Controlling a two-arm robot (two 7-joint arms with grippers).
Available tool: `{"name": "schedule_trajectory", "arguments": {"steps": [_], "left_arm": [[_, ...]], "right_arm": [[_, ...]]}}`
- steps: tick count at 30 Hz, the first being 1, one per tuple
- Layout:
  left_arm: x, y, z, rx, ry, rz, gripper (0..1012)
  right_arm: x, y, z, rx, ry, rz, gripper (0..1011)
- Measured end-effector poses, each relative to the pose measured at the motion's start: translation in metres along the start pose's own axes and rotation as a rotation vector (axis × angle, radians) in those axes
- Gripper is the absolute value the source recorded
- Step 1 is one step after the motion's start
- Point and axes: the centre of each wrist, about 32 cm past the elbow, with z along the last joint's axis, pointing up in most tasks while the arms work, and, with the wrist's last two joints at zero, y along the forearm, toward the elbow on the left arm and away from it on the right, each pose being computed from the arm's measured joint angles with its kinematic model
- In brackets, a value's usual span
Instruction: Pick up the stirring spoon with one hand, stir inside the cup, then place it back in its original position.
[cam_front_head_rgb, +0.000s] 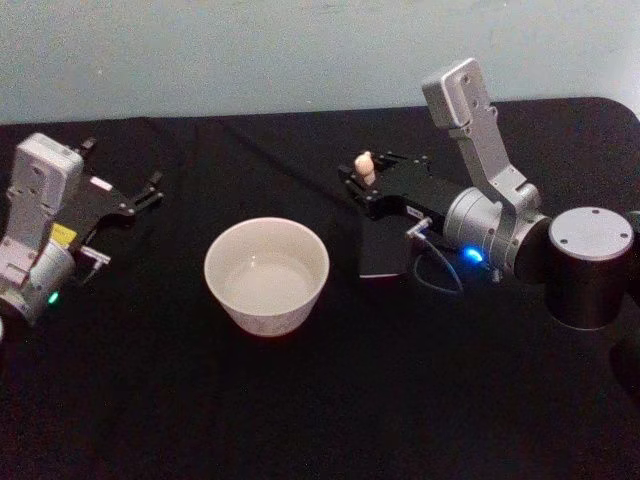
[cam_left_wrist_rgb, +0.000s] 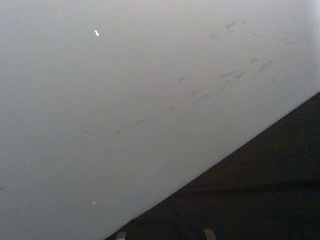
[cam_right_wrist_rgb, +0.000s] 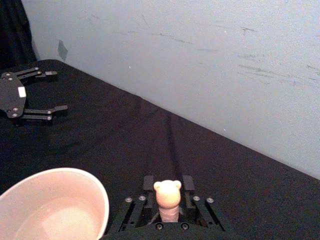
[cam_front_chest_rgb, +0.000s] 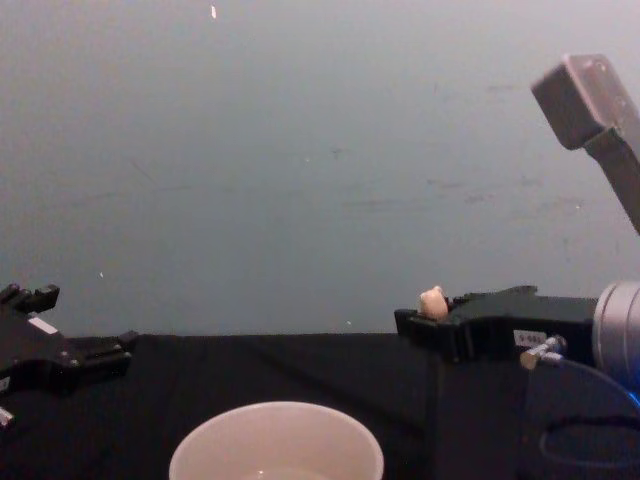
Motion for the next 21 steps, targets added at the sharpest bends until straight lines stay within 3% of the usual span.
{"name": "schedule_trajectory", "arguments": {"steps": [6, 17, 21], "left_arm": [[0.0, 0.0, 0.0, 0.0, 0.0, 0.0, 1001], [0.0, 0.0, 0.0, 0.0, 0.0, 0.0, 1001], [0.0, 0.0, 0.0, 0.0, 0.0, 0.0, 1001]], "right_arm": [[0.0, 0.0, 0.0, 0.0, 0.0, 0.0, 218], [0.0002, -0.0003, -0.0001, 0.001, 0.002, -0.001, 218], [0.002, -0.0045, 0.002, 0.026, 0.005, -0.006, 218]]}}
